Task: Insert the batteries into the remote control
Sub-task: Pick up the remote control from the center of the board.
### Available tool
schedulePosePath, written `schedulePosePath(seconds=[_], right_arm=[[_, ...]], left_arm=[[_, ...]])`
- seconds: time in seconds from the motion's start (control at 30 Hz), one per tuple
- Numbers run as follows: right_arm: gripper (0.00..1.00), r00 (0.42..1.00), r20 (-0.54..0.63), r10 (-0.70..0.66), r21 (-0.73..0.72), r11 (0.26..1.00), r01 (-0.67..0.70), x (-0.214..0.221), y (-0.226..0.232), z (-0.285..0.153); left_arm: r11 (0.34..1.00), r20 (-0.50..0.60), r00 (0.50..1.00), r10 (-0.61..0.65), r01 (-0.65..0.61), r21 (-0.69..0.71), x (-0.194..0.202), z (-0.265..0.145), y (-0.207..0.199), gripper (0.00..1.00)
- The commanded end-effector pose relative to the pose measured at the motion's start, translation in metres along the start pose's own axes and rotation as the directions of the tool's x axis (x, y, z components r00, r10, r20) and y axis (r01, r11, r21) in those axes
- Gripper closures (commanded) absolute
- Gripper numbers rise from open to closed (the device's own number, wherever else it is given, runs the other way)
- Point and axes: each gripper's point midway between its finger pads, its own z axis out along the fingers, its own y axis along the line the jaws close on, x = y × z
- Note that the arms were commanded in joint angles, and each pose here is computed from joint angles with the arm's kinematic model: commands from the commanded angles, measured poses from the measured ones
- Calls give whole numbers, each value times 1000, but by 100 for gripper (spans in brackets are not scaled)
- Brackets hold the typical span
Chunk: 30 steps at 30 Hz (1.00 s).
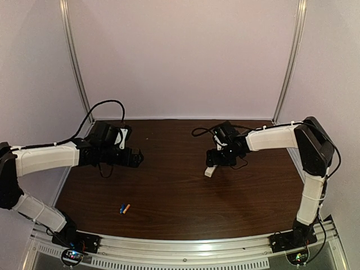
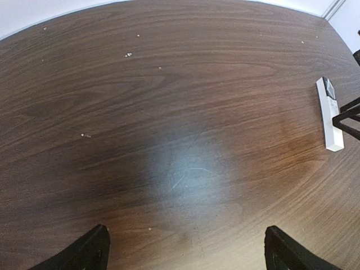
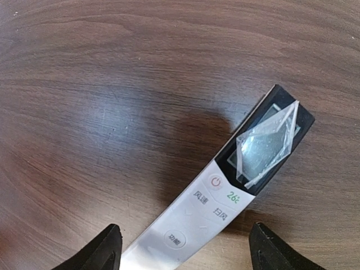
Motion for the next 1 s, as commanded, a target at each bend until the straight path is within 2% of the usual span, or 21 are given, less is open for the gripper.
schedulePosePath(seconds=[0.0, 0.3, 0.53, 0.87, 0.97], right_arm=[[22, 999, -34, -26, 55, 998, 28, 5, 0, 8], [26, 994, -68, -81, 189, 978, 92, 0, -12, 17], [42, 990, -96, -99, 258, 958, 121, -6, -25, 27], [65, 993, -111, -52, 153, 986, 68, -9, -16, 30], [72, 997, -77, -29, 66, 997, 34, -19, -2, 21]], left_arm=[[1000, 68, 998, -19, 18, 7, -11, -8, -1, 3], [1000, 86, 996, -27, 26, 17, -10, -9, -2, 3], [998, 136, 990, -22, 14, 56, -17, -16, -7, 3], [998, 199, 979, -36, 24, 62, -26, -28, -7, 3], [996, 230, 972, -49, 31, 81, -30, -34, -9, 3]])
